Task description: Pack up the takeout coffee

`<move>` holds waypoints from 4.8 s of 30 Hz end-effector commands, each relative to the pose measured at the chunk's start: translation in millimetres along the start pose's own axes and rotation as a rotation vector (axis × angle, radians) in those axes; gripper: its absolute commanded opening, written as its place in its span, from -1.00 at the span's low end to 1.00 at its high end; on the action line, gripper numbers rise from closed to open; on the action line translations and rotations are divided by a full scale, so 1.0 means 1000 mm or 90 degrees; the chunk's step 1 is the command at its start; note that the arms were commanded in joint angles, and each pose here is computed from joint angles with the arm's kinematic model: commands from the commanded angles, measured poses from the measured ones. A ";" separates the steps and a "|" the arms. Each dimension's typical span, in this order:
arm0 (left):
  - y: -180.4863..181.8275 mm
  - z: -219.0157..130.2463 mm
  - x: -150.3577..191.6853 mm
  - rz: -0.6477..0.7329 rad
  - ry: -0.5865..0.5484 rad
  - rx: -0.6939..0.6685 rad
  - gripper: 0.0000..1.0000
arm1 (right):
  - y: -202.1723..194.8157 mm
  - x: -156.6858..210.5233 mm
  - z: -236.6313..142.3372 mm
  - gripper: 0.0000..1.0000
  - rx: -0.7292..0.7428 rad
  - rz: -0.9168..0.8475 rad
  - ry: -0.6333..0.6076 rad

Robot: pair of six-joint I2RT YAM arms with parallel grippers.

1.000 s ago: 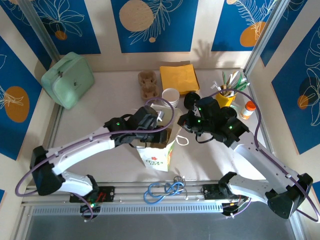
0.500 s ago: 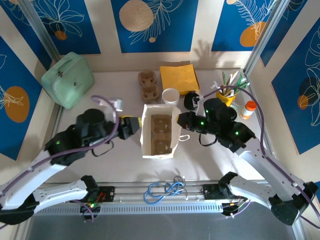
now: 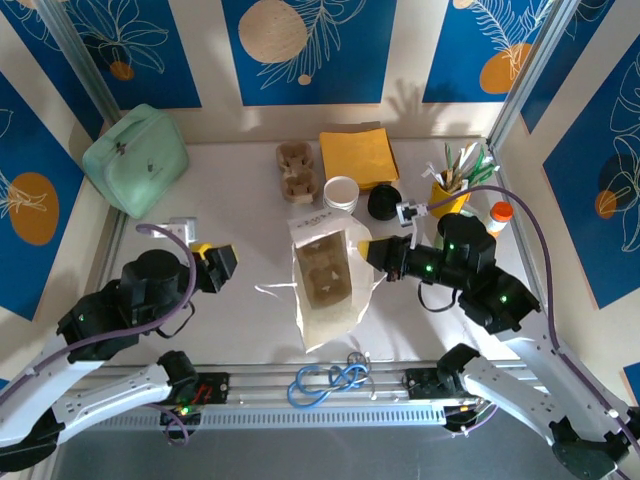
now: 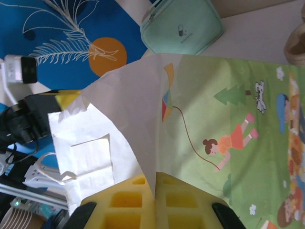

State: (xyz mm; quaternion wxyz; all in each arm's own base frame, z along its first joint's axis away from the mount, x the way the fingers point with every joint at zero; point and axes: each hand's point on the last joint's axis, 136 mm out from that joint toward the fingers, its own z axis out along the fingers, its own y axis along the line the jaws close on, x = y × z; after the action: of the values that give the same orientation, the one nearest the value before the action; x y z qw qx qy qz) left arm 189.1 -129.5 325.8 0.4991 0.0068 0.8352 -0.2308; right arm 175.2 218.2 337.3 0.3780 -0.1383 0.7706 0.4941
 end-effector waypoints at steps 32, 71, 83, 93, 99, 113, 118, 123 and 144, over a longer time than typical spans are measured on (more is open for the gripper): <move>0.010 0.023 0.021 -0.008 0.038 -0.054 0.18 | -0.071 -0.017 0.010 -1.00 0.122 0.327 0.051; 0.010 0.026 0.017 -0.005 0.035 -0.059 0.23 | -0.143 -0.053 -0.011 0.05 0.290 0.311 0.079; 0.028 0.035 0.000 0.087 -0.003 -0.150 0.70 | -0.172 -0.053 -0.096 0.78 0.541 0.214 0.024; 0.041 0.047 0.005 0.127 -0.011 -0.184 0.87 | -0.223 -0.050 -0.131 0.97 0.639 0.262 0.047; 0.035 0.053 0.011 0.122 -0.001 -0.157 0.92 | -0.249 -0.047 -0.132 0.97 0.692 0.279 0.083; 0.036 0.045 0.019 0.096 0.011 -0.130 0.95 | -0.304 -0.027 -0.115 0.88 0.767 0.287 0.202; 0.034 0.044 0.024 0.070 0.027 -0.122 0.96 | -0.315 -0.032 -0.111 0.87 0.778 0.290 0.221; 0.028 0.049 0.024 0.075 0.028 -0.108 0.95 | -0.319 -0.033 -0.115 0.87 0.806 0.286 0.236; 0.013 0.070 0.024 0.117 0.050 -0.096 0.95 | -0.344 -0.017 -0.116 0.75 0.780 0.327 0.234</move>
State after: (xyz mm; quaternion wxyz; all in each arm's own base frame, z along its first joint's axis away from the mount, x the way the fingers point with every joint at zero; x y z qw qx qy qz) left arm 236.1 -148.5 259.6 0.4731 0.0577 0.8729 -0.1049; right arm 338.1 -47.3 155.2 0.1295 0.2096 0.9692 0.0060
